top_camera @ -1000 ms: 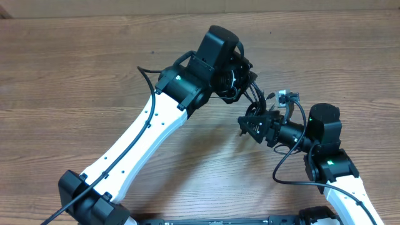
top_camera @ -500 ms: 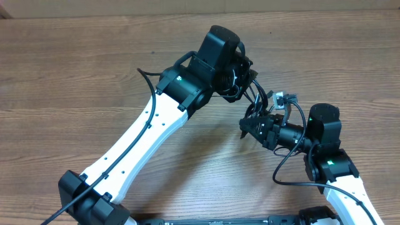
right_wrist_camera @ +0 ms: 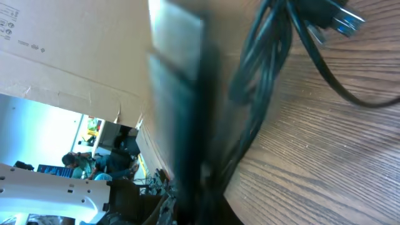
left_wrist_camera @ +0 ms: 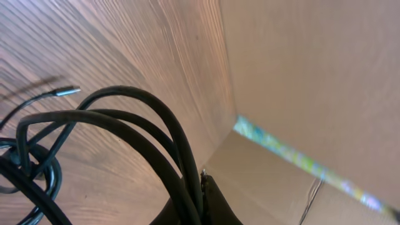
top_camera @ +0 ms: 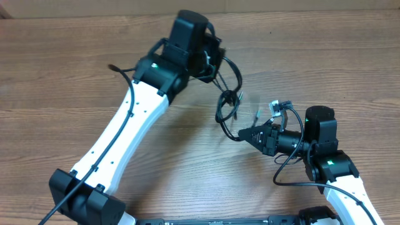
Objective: Untangle cables
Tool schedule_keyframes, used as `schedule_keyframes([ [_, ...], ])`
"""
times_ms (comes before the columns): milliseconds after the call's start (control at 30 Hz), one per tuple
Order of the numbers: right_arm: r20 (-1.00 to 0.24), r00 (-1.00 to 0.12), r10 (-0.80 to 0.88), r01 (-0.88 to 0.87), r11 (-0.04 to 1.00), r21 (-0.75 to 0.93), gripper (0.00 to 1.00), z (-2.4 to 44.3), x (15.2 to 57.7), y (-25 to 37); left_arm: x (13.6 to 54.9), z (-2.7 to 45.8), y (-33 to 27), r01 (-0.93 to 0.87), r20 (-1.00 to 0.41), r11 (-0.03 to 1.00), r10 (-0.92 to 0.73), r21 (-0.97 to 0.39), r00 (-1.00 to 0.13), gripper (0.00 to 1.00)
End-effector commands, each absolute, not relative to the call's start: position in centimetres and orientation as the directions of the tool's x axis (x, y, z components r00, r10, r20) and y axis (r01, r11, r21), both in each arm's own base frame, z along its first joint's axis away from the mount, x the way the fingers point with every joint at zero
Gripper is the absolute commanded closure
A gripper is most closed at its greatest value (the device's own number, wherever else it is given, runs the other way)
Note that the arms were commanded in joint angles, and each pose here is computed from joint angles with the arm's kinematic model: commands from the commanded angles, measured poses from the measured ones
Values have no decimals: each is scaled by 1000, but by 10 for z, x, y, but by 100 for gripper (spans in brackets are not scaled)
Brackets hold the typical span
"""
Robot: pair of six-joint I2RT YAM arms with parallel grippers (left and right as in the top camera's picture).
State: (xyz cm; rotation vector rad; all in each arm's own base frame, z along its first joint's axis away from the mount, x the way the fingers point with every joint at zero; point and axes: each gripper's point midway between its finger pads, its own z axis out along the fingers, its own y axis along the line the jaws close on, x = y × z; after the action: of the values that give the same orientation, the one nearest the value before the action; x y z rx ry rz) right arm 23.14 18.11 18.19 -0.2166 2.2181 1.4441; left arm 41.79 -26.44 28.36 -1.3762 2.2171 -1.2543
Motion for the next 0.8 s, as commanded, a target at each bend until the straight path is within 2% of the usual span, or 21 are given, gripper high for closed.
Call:
schedule_keyframes([
  [0, -494, -862, 112, -412, 413, 812, 93, 191, 231, 184, 426, 307, -241, -585, 209, 144, -845, -798, -493, 96],
  [67, -494, -862, 112, -412, 414, 812, 92, 191, 231, 184, 429, 304, -232, -597, 209, 138, -855, -791, -475, 96],
  [100, -494, -862, 113, -411, 413, 812, 87, 191, 231, 184, 430, 304, -230, -585, 189, 160, -851, -796, -490, 96],
  [167, -494, -862, 113, -411, 413, 812, 53, 191, 231, 184, 429, 305, -230, -551, 149, 211, -831, -807, -537, 96],
  [200, -494, -862, 113, -411, 414, 812, 31, 191, 231, 184, 429, 306, -232, -531, 125, 242, -817, -812, -563, 96],
  [233, -495, -861, 115, -410, 417, 811, 17, 191, 232, 184, 427, 306, -234, -505, 100, 277, -795, -817, -598, 96],
  [267, -496, -861, 117, -409, 422, 809, 13, 190, 233, 183, 425, 307, -237, -483, 82, 303, -776, -821, -626, 96],
  [400, -498, -857, 133, -396, 449, 801, 11, 187, 237, 181, 418, 309, -245, -353, -23, 423, -667, -834, -745, 96],
  [433, -500, -855, 139, -392, 459, 797, 11, 186, 239, 180, 413, 310, -250, -248, -105, 493, -583, -834, -806, 96],
  [533, -501, -852, 150, -382, 477, 792, 11, 184, 242, 178, 402, 312, -260, 4, -290, 604, -376, -797, -880, 96],
  [567, -503, -850, 155, -378, 486, 788, 11, 184, 244, 177, 397, 311, -262, 93, -350, 628, -300, -773, -888, 96],
  [667, -497, -849, 178, -352, 512, 784, 11, 181, 248, 173, 389, 306, -264, 205, -419, 658, -185, -725, -889, 96],
  [767, -454, -854, 255, -257, 551, 794, 11, 175, 258, 165, 377, 299, -265, 368, -514, 677, -19, -638, -857, 96],
])
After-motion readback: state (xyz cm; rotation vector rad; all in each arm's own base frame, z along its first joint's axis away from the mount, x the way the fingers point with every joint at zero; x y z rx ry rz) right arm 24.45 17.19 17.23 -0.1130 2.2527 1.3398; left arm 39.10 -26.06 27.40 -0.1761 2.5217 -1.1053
